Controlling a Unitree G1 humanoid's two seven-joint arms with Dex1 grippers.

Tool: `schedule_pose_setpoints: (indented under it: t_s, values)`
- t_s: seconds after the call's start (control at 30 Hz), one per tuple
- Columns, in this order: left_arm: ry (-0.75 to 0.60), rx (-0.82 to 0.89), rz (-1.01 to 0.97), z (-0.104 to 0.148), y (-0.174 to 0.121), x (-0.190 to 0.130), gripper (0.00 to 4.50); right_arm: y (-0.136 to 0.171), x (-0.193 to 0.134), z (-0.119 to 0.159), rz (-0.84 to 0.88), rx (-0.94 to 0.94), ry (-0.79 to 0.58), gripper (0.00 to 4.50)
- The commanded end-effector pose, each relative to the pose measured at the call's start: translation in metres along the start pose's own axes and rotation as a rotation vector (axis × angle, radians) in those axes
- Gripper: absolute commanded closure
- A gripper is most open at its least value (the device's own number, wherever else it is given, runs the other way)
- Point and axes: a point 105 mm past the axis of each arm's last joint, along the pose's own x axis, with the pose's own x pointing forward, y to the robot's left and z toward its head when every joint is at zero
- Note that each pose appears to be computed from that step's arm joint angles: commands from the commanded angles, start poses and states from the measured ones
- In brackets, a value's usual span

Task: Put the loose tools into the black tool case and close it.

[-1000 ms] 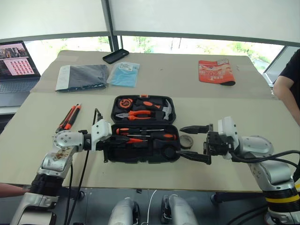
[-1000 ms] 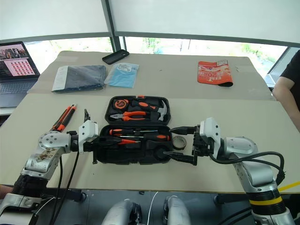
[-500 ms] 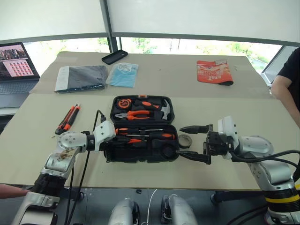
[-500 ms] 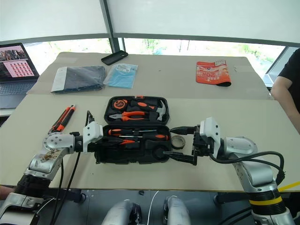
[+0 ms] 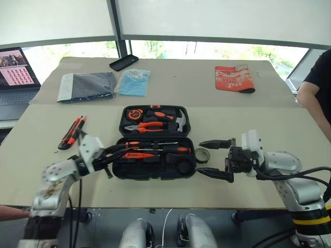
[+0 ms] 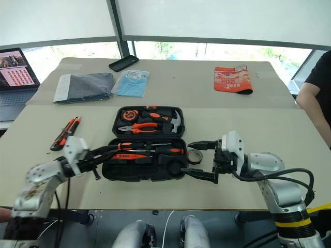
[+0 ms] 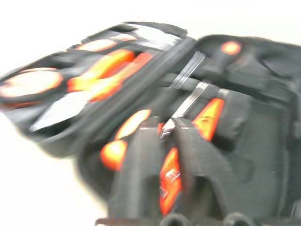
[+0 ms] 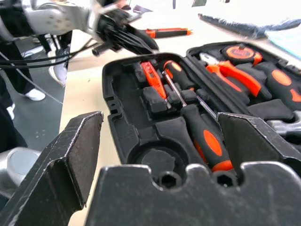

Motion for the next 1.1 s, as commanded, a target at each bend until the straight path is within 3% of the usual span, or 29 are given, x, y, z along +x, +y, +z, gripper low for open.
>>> schedule_pose_setpoints:
  t_s: [0.03,0.17,0.23,0.33,0.43,0.6,0.93,1.1]
  values:
    - [-0.052,0.018,0.267,0.013,0.016,-0.046,1.94,-0.009,-0.006,0.011,-0.065,-0.085,-0.06,0.0]
    - [0.031,0.011,0.642,-0.004,0.028,-0.119,0.53,-0.01,-0.008,0.006,-0.111,-0.122,-0.094,0.0]
    - [0.071,-0.022,0.762,-0.011,0.029,-0.145,0.05,-0.01,-0.008,0.007,-0.118,-0.098,-0.138,0.0]
    - [0.104,-0.133,0.909,-0.025,0.023,-0.177,0.05,-0.014,-0.008,0.022,-0.164,-0.135,-0.311,0.0]
    - [0.108,-0.233,0.983,-0.032,0.02,-0.184,0.05,-0.012,-0.006,0.021,-0.163,-0.143,-0.34,0.0]
    - [0.092,-0.266,0.884,-0.023,0.025,-0.149,0.05,-0.004,0.003,0.026,-0.095,-0.125,-0.334,0.0]
    - [0.227,-0.327,0.797,-0.005,0.107,-0.06,0.05,-0.003,0.032,0.064,-0.058,-0.167,-0.418,0.0]
    - [0.35,-0.327,0.776,-0.021,0.144,-0.028,0.05,-0.005,0.038,0.063,-0.056,-0.165,-0.419,0.0]
